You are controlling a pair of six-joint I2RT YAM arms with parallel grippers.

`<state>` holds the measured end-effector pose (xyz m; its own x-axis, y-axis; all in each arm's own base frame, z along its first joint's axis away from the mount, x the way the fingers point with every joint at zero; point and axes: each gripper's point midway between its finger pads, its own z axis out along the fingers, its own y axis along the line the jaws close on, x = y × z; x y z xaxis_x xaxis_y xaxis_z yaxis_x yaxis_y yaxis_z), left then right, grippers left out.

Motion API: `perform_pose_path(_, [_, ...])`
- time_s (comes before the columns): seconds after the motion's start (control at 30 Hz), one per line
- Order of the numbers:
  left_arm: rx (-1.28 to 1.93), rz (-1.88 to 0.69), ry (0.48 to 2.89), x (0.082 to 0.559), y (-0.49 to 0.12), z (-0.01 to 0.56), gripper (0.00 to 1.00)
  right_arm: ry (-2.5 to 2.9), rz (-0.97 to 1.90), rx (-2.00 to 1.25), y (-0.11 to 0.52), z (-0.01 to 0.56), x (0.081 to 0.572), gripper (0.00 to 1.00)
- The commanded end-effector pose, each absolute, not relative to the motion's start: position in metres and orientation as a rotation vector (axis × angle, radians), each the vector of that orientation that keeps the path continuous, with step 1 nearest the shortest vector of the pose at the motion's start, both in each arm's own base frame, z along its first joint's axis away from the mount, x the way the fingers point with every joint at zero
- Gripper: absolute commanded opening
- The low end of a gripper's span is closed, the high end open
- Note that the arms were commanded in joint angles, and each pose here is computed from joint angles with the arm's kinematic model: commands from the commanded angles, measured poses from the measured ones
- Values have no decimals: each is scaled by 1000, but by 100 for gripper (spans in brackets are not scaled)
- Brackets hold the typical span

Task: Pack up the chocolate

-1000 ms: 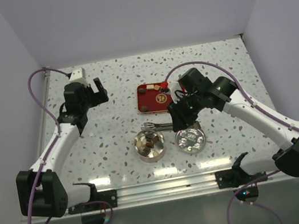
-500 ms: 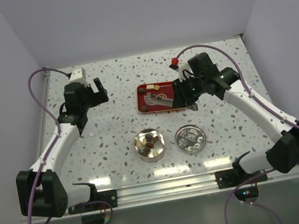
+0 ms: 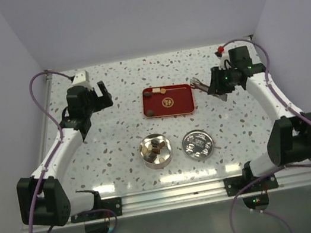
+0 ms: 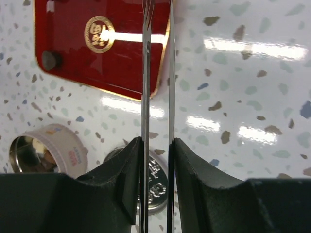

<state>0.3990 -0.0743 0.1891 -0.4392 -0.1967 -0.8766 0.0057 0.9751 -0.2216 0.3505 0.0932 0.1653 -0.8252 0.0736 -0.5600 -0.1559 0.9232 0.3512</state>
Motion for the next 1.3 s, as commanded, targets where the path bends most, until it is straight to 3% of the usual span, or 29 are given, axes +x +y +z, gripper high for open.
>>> perform_pose_path(0.0, [-140,-252,1959,404,-75,213,100,2446,402,42,59,170,361,35])
perform_pose_path(0.43, [-134,-274,1967,406,-79,208,100,2502,-62,163,-8,161,335,35])
perform_pose_path(1.27, [-131,-288,1966,405,-81,209,100,2716,-106,215,-10,82,324,36])
